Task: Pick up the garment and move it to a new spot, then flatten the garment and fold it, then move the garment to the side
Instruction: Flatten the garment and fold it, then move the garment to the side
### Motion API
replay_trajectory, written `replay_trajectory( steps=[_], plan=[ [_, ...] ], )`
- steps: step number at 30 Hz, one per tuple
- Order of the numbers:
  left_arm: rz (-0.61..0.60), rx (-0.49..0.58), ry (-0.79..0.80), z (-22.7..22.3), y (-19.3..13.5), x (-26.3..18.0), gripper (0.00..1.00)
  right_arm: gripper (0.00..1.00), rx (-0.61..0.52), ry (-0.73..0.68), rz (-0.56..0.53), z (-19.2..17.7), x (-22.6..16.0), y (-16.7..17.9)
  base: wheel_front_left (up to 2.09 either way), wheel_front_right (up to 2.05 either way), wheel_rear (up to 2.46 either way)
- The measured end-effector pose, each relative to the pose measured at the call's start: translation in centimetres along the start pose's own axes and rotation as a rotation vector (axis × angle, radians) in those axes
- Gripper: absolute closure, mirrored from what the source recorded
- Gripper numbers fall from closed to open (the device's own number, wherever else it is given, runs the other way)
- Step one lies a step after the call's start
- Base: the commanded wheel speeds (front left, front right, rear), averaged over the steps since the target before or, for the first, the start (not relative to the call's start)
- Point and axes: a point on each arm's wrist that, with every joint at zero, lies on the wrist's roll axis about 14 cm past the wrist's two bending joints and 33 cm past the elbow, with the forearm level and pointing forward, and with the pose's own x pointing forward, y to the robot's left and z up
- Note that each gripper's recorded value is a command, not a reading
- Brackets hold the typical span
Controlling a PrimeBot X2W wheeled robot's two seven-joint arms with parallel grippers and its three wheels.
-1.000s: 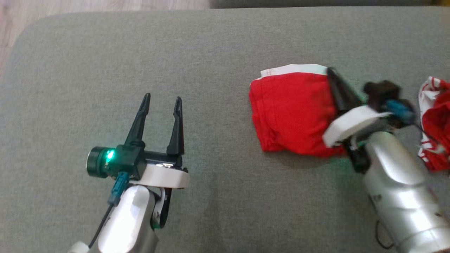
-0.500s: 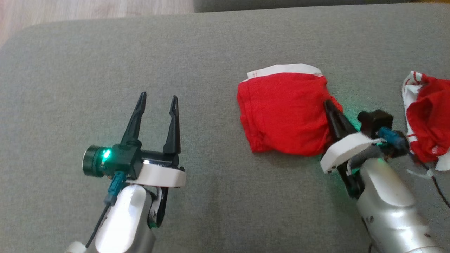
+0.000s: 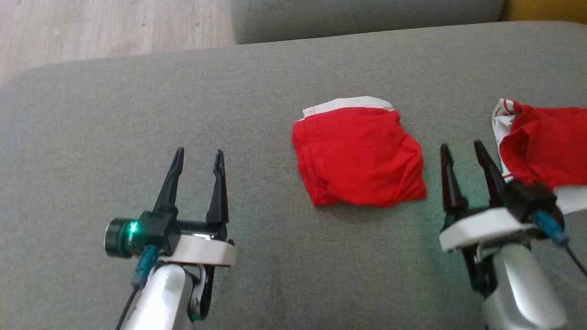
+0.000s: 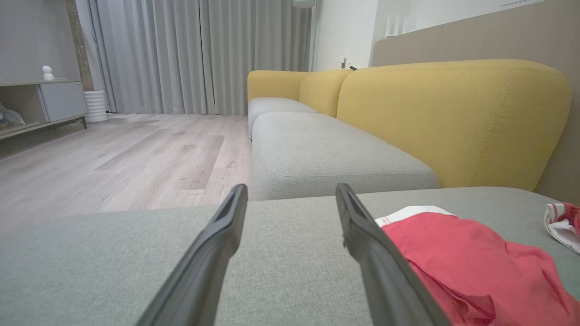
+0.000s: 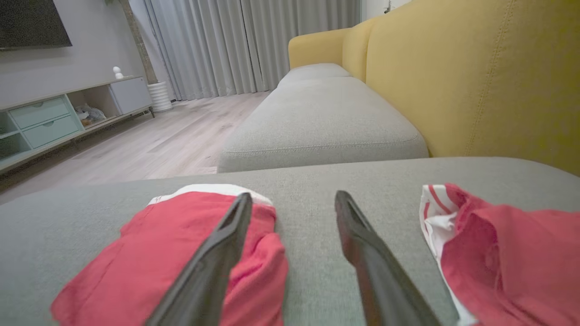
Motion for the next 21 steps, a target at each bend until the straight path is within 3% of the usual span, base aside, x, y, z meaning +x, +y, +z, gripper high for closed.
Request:
replay_trajectory(
  steps=[10,21],
  plan=[
    [0.006,-0.029,0.039,-1.3,-0.3,-1.6,0.0,0.0,0.018,0.024,-0.042,-1.5,-3.8,-0.4,0.0,0.0,0.0],
    [0.014,-0.03,0.05,-1.8,0.0,-1.3,0.0,0.0,0.017,0.047,-0.022,-2.3,-2.7,0.2,0.0,0.0,0.0]
  ],
)
